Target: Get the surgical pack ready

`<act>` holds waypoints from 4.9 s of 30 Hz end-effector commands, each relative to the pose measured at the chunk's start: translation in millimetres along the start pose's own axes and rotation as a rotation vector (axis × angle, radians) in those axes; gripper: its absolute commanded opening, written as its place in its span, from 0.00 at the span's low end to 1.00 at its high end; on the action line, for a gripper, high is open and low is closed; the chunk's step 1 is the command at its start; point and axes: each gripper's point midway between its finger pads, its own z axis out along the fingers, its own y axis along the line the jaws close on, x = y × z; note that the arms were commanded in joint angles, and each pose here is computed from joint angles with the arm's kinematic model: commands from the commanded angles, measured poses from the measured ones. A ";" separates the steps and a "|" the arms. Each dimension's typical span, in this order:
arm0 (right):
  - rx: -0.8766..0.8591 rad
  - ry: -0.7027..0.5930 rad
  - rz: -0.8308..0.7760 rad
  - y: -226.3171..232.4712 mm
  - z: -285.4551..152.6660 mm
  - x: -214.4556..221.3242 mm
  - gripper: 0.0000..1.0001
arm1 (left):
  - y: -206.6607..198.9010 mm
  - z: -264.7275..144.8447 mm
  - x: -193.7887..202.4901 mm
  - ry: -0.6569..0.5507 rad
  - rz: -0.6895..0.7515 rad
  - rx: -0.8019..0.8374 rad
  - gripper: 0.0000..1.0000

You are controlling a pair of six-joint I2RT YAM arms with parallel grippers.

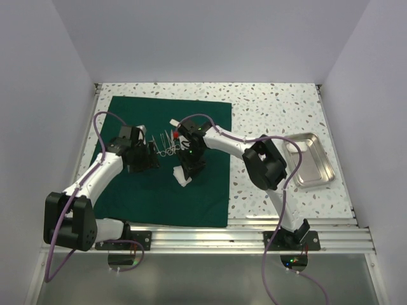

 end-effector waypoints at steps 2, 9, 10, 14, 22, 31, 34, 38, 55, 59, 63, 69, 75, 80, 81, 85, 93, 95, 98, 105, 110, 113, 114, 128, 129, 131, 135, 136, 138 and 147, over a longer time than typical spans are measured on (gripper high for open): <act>-0.020 0.036 -0.010 6.2 10.4 9.1 0.40 | -2.1 -1.2 -6.8 -0.029 0.005 0.026 0.73; 0.024 0.045 -0.010 5.2 15.9 11.8 0.36 | -1.2 -0.7 -5.8 -0.027 0.003 0.024 0.73; 0.027 0.045 -0.011 5.4 15.9 11.9 0.35 | -1.9 -1.1 -6.2 -0.028 0.004 0.028 0.73; 0.058 0.044 -0.004 0.6 17.1 11.2 0.31 | -2.0 -0.7 -6.8 -0.030 0.001 0.030 0.73; 0.034 0.025 -0.004 9.6 10.6 3.0 0.09 | -2.7 -2.1 -6.5 -0.033 -0.002 0.040 0.73; -0.069 -0.028 0.020 35.3 -15.5 -11.3 0.00 | -35.4 -5.0 -8.0 -0.025 0.005 0.239 0.75; -0.109 -0.045 0.064 36.3 -28.9 -13.9 0.00 | -44.1 -5.6 -10.1 -0.026 0.006 0.292 0.76; -0.144 -0.072 0.124 32.3 -44.4 -15.2 0.00 | -56.1 -6.6 -11.0 -0.015 -0.011 0.363 0.76; -0.121 -0.171 0.174 -1.0 -101.8 -15.2 0.00 | -84.7 -6.6 0.0 0.061 -0.046 0.560 0.75; -0.062 -0.200 0.152 -25.5 -121.5 -15.4 0.00 | -79.1 0.9 4.2 0.084 -0.046 0.529 0.75; -0.083 -0.208 0.145 -26.4 -135.4 -15.1 0.00 | -93.2 -5.5 -0.4 0.075 -0.023 0.625 0.75; -0.187 -0.260 0.170 -3.8 -148.5 -27.4 0.00 | -117.3 -19.0 -13.3 0.071 -0.087 0.763 0.78; -0.248 -0.259 0.172 9.6 -154.7 -26.1 0.00 | -130.3 -18.8 -33.3 0.105 -0.203 0.793 0.82; -0.304 -0.272 0.179 22.5 -159.7 -27.8 0.00 | -138.6 -18.0 -36.8 0.137 -0.316 0.842 0.84; -0.315 -0.283 0.177 24.7 -161.7 -30.5 0.00 | -139.9 -17.4 -36.5 0.148 -0.333 0.848 0.84; -0.350 -0.291 0.185 32.9 -162.4 -36.4 0.00 | -151.7 -17.6 -38.3 0.186 -0.390 0.874 0.85; -0.367 -0.306 0.175 39.5 -167.9 -40.5 0.00 | -159.7 -16.8 -39.3 0.212 -0.447 0.881 0.88; -0.376 -0.302 0.181 40.9 -168.2 -39.6 0.00 | -162.0 -16.9 -39.2 0.226 -0.471 0.893 0.88; -0.381 -0.312 0.186 43.2 -167.7 -41.4 0.00 | -166.6 -17.3 -38.7 0.244 -0.484 0.902 0.88; -0.414 -0.367 0.232 48.1 -173.6 -53.2 0.00 | -169.9 -18.5 -26.6 0.316 -0.534 0.920 0.88; -0.430 -0.366 0.243 54.2 -168.5 -54.6 0.00 | -172.2 -21.6 -25.9 0.348 -0.581 0.939 0.88; -0.431 -0.359 0.252 53.4 -166.3 -52.9 0.00 | -172.9 -23.9 -26.2 0.352 -0.590 0.945 0.88; -0.436 -0.361 0.252 54.0 -166.5 -53.3 0.00 | -174.1 -25.7 -28.0 0.342 -0.585 0.961 0.87; -0.406 -0.314 0.257 46.7 -152.0 -39.3 0.00 | -171.0 -29.1 -31.4 0.347 -0.620 0.984 0.77; -0.406 -0.312 0.260 46.5 -151.5 -39.0 0.00 | -169.7 -28.6 -30.7 0.348 -0.621 0.983 0.74; -0.403 -0.307 0.261 45.4 -149.4 -37.8 0.00 | -168.5 -28.7 -31.4 0.346 -0.620 0.984 0.71; -0.402 -0.310 0.262 45.0 -150.0 -40.1 0.00 | -165.9 -27.1 -30.8 0.341 -0.612 0.979 0.56; -0.403 -0.306 0.260 45.2 -148.5 -40.1 0.00 | -165.8 -27.1 -30.3 0.341 -0.608 0.980 0.54; -0.398 -0.306 0.258 45.2 -149.3 -41.1 0.00 | -165.0 -26.1 -29.3 0.341 -0.598 0.979 0.49; -0.390 -0.276 0.277 41.9 -151.4 -37.0 0.04 | -162.4 -24.5 -31.7 0.303 -0.503 0.999 0.00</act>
